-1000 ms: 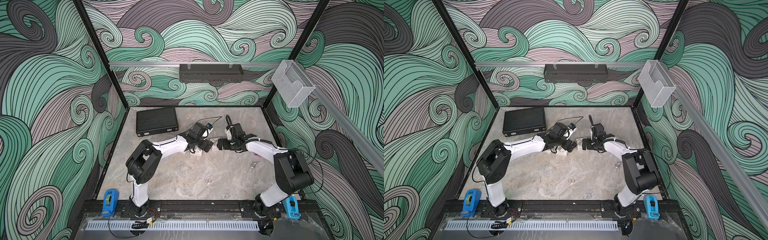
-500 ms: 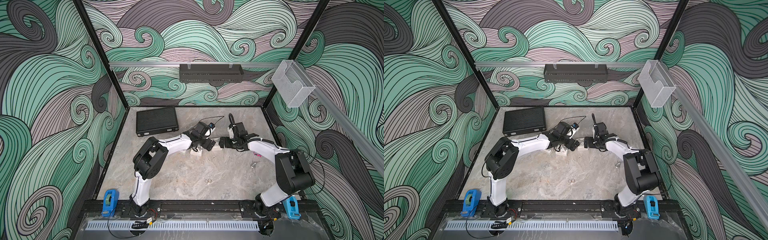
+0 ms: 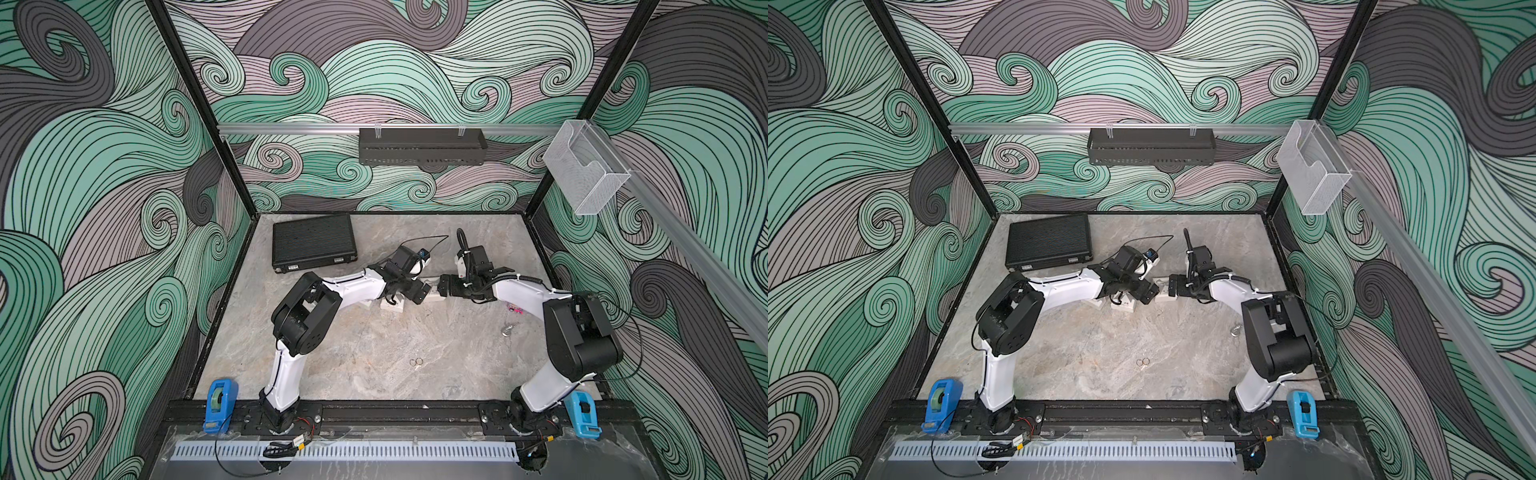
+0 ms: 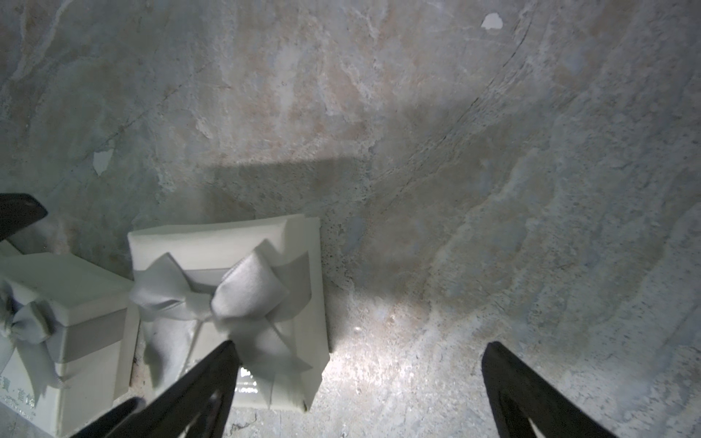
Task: Take the rings out of the lift-off lid box
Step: Close the lid on the jewelry box.
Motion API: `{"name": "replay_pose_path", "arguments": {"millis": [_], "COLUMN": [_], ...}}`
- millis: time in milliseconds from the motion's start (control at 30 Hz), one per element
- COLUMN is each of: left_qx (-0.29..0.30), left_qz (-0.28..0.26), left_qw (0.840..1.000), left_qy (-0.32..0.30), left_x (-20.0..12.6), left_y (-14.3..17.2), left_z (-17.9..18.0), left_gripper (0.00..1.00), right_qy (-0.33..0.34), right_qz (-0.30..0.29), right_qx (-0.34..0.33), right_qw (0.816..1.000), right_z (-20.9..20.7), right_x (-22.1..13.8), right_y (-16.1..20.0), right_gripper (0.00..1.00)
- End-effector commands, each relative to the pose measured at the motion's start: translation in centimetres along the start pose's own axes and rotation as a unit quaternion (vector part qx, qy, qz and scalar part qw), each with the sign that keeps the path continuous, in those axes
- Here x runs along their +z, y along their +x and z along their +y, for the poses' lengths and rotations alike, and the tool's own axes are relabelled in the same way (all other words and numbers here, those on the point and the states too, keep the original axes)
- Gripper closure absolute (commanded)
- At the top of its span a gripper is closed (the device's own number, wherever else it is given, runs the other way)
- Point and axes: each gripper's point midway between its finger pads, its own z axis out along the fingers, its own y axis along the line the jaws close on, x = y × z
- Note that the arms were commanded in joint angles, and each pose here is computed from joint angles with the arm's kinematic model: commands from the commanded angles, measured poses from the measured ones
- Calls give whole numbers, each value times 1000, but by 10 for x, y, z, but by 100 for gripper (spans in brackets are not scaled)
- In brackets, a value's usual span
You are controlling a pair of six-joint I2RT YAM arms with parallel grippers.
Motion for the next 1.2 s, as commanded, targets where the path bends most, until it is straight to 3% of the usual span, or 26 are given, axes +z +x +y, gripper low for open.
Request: {"name": "replay_pose_path", "arguments": {"millis": [0, 367, 667, 967, 1167], "left_qx": [-9, -32, -19, -24, -40], "left_qz": [9, 34, -26, -44, -30], "left_qw": [1000, 999, 999, 998, 998], "left_qy": [0, -28, -30, -36, -46], "left_x": [3, 5, -24, -10, 4], "left_y": [-1, 13, -9, -32, -30], "left_z": [3, 14, 14, 25, 39], "left_gripper": [1, 2, 1, 1, 1], "right_qy": [10, 5, -18, -19, -14], "right_qz": [7, -3, -9, -4, 2], "right_qx": [7, 3, -3, -10, -14], "right_qw": [1000, 1000, 1000, 1000, 1000], "right_z": [-7, -3, 14, 19, 16], "right_x": [4, -6, -8, 0, 3], "right_y": [6, -3, -16, -22, -17], "right_gripper": [0, 0, 0, 0, 0]}}
